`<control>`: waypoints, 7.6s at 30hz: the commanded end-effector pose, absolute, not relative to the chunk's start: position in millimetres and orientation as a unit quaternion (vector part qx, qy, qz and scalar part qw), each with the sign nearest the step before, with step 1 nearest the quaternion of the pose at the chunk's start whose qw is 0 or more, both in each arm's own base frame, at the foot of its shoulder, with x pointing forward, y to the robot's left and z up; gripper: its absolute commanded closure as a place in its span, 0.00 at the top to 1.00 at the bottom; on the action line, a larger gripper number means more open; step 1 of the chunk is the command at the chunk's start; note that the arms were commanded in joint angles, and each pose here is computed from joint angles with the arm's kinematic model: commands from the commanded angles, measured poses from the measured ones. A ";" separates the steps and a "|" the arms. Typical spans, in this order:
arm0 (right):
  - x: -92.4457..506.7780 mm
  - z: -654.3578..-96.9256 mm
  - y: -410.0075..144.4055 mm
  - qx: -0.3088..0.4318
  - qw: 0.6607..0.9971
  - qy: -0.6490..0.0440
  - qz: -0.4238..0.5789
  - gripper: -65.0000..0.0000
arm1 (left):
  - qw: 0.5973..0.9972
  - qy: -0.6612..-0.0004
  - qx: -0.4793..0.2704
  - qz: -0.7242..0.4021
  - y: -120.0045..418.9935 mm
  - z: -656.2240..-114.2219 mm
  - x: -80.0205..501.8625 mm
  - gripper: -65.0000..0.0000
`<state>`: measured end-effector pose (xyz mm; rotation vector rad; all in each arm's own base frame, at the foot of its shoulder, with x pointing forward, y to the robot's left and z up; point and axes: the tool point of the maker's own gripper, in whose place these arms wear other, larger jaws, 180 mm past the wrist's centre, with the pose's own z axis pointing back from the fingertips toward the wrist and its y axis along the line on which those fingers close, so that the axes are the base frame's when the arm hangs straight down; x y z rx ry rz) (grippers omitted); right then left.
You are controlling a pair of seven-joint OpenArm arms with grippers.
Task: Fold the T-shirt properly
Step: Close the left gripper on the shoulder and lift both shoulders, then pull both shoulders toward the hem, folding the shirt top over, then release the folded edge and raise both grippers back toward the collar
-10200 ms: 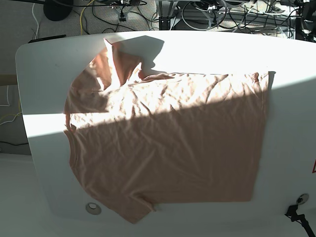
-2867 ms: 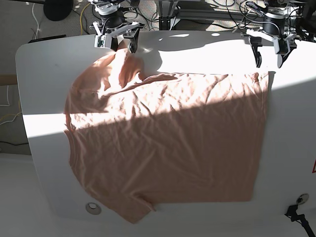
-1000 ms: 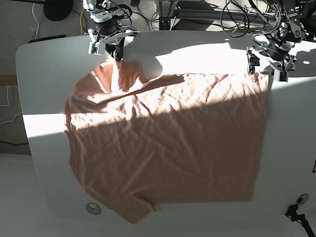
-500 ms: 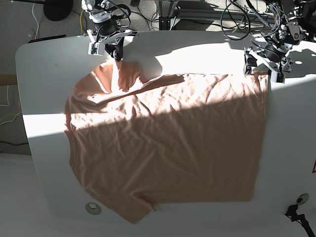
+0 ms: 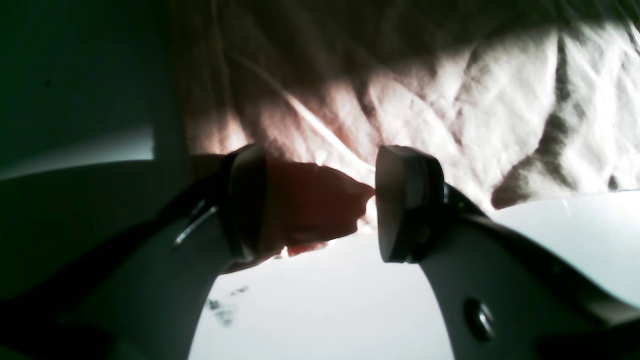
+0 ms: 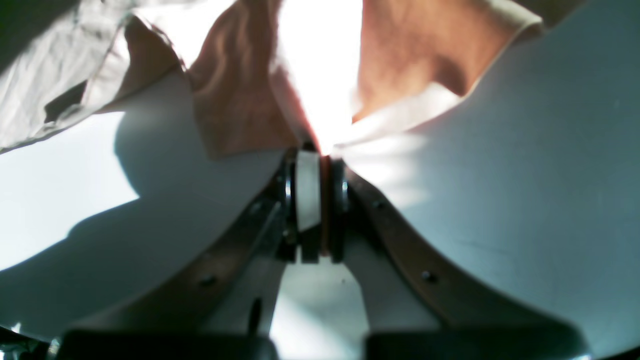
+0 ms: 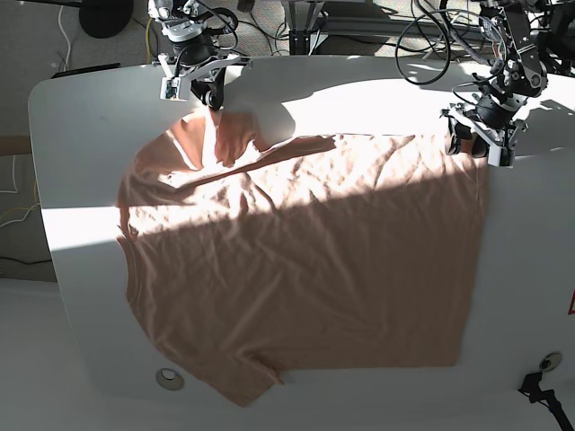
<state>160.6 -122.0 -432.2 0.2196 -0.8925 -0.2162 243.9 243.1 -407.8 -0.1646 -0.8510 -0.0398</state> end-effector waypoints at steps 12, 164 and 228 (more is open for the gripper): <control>146.7 -444.4 -124.2 0.097 0.907 -0.396 -0.105 0.00 | 0.905 -0.421 -0.060 -0.017 273.2 -397.4 224.3 0.83; 363.6 -315.0 -231.8 -0.086 0.812 -0.575 0.041 0.78 | 0.830 -0.535 -0.028 -0.153 276.7 -306.5 343.6 0.81; 341.3 -325.9 -262.7 -0.063 0.818 -0.570 -0.032 0.78 | 0.850 -0.498 -0.041 -0.168 265.7 -339.3 340.5 0.69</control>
